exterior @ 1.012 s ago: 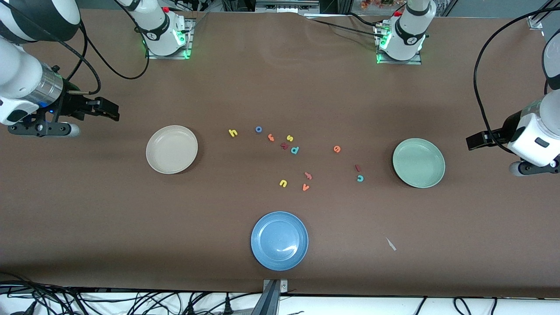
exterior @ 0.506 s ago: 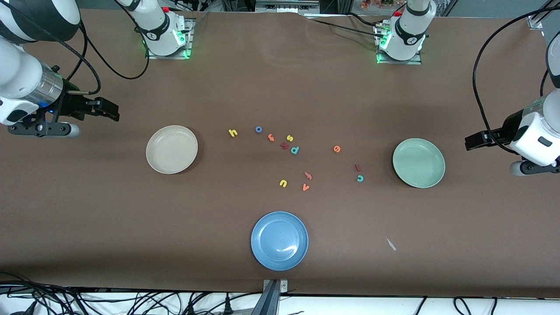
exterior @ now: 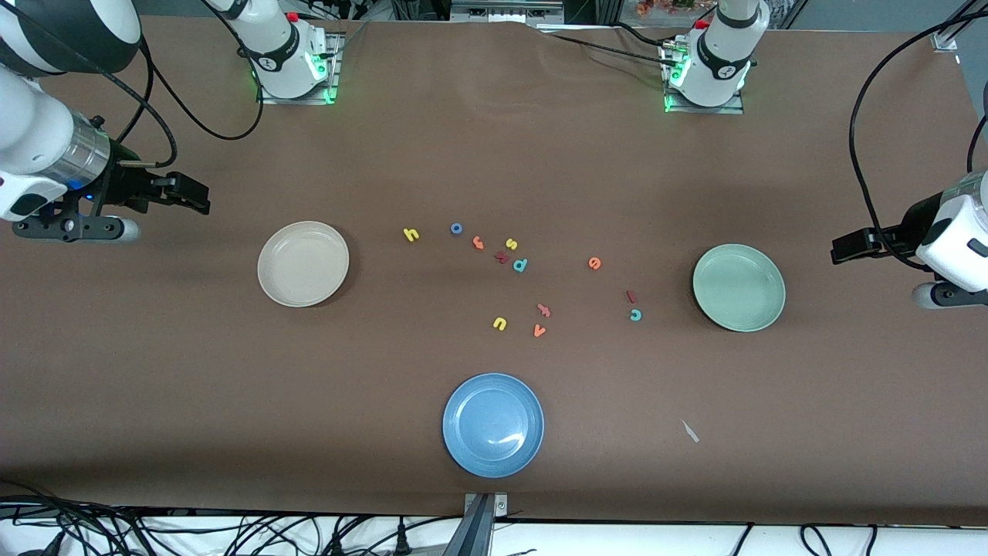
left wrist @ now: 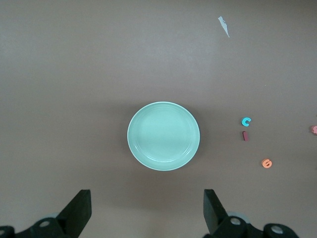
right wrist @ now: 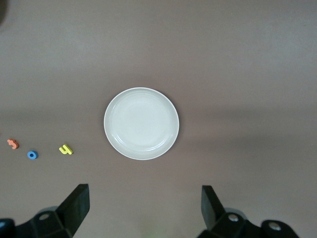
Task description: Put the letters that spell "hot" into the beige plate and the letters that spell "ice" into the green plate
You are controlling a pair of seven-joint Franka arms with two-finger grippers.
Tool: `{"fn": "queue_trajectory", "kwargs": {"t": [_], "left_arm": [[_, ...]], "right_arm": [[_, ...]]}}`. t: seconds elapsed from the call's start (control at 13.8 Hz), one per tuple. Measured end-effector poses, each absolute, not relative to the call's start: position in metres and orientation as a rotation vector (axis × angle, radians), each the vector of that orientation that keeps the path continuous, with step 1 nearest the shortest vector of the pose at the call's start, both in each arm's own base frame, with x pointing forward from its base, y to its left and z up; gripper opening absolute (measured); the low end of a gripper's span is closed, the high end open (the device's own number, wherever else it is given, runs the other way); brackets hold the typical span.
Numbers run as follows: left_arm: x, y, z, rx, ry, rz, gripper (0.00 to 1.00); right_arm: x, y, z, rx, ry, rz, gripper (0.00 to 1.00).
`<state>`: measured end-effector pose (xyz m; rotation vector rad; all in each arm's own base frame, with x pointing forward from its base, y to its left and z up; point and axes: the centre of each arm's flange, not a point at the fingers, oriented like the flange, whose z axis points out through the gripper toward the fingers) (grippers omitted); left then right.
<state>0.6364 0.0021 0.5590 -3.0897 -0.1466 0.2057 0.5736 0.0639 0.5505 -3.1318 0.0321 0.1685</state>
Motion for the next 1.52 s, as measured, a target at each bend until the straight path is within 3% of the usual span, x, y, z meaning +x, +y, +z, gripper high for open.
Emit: {"fn": "queue_trajectory", "kwargs": {"t": [1.52], "left_arm": [[0.6363, 0.0007, 0.5571, -3.089, -0.140, 0.212, 1.00]], "right_arm": [[0.5734, 0.0636, 0.5529, -3.148, 0.011, 0.165, 1.00]]}}
